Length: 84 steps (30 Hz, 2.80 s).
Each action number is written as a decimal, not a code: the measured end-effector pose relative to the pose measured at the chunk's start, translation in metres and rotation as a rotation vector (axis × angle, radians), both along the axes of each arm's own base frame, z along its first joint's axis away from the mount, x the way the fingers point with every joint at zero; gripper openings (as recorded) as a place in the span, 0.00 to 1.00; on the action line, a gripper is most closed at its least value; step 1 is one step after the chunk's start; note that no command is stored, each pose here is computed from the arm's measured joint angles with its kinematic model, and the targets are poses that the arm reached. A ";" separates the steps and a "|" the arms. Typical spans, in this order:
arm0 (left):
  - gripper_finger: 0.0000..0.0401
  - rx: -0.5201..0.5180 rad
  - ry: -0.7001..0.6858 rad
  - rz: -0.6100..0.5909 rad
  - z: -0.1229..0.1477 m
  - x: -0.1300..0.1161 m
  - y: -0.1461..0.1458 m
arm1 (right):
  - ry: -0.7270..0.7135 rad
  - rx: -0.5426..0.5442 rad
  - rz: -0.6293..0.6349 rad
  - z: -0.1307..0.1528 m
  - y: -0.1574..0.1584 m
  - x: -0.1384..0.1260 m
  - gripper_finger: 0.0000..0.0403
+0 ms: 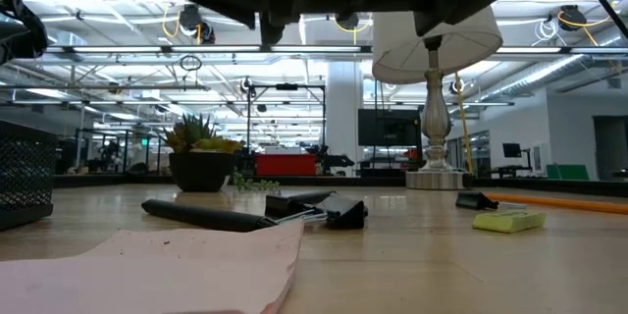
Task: Pick and place office supplies into organizer
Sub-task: Put the scissors into the top left section of the desk organizer
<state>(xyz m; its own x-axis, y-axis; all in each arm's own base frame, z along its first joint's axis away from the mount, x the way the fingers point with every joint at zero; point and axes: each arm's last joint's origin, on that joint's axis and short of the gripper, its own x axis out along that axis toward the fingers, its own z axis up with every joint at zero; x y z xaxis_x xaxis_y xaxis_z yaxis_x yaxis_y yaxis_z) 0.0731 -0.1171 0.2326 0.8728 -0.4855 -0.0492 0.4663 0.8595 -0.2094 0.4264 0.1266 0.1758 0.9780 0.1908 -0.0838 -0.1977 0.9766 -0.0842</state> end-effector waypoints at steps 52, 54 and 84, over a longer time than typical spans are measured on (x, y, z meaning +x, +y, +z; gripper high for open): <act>0.45 -0.116 0.354 0.357 0.047 0.013 -0.013 | -0.024 0.021 0.213 0.003 0.009 0.028 0.00; 0.45 -0.124 0.326 0.375 0.051 0.010 -0.007 | 0.023 0.013 0.241 -0.003 0.015 0.044 0.00; 0.45 -0.173 0.322 0.436 0.056 -0.010 0.038 | -0.023 -0.042 0.242 -0.006 0.026 0.109 0.00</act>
